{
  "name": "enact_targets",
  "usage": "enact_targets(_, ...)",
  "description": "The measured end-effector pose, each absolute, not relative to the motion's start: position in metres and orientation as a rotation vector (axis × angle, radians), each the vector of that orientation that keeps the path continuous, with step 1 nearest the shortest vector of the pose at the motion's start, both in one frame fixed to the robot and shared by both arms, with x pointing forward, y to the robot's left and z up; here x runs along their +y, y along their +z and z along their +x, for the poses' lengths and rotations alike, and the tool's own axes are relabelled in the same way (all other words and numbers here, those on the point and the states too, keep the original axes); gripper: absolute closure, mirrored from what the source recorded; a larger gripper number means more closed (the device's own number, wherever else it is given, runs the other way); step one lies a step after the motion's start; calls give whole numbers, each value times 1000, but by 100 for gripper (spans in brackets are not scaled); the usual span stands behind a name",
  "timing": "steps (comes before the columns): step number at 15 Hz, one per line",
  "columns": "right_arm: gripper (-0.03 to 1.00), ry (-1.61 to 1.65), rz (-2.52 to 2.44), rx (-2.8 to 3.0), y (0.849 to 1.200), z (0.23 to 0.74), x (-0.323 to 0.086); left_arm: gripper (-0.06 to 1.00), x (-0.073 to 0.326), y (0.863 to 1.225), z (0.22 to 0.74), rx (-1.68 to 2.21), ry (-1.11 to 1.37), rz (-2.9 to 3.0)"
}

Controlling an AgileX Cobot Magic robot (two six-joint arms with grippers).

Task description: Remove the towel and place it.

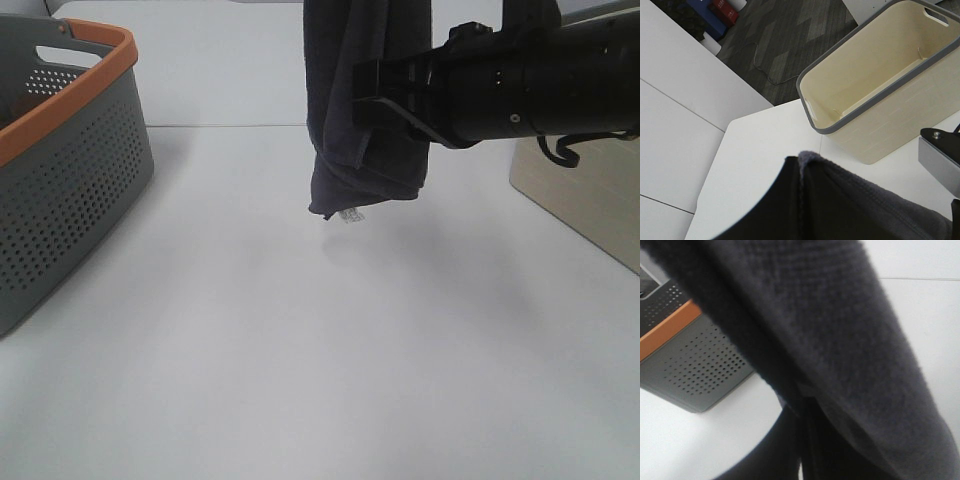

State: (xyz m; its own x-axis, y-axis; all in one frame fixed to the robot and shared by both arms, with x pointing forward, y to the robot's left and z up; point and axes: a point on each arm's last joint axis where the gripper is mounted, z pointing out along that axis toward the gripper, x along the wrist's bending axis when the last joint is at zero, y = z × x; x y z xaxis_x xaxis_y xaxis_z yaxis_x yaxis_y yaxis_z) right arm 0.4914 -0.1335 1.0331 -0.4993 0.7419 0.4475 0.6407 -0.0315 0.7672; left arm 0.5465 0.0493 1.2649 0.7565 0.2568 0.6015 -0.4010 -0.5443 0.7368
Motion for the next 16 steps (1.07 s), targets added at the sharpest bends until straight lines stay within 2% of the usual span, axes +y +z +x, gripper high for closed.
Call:
enact_targets(4,97,1527,1502,2311,1039,470,-134,94,53,1259,548,-54,822,2044)
enact_targets(6,97,1203,1537,2498,1043,453,-146,94,60,1245,556,39,833,2191)
enact_targets(11,97,706,1442,2578,1084,449,-171,94,59,1208,568,103,696,2433)
enact_targets(14,97,593,1348,2484,1115,456,-182,94,60,1199,567,260,586,2475)
enact_targets(16,97,554,1270,2410,1130,465,-186,94,64,1198,570,397,599,2478)
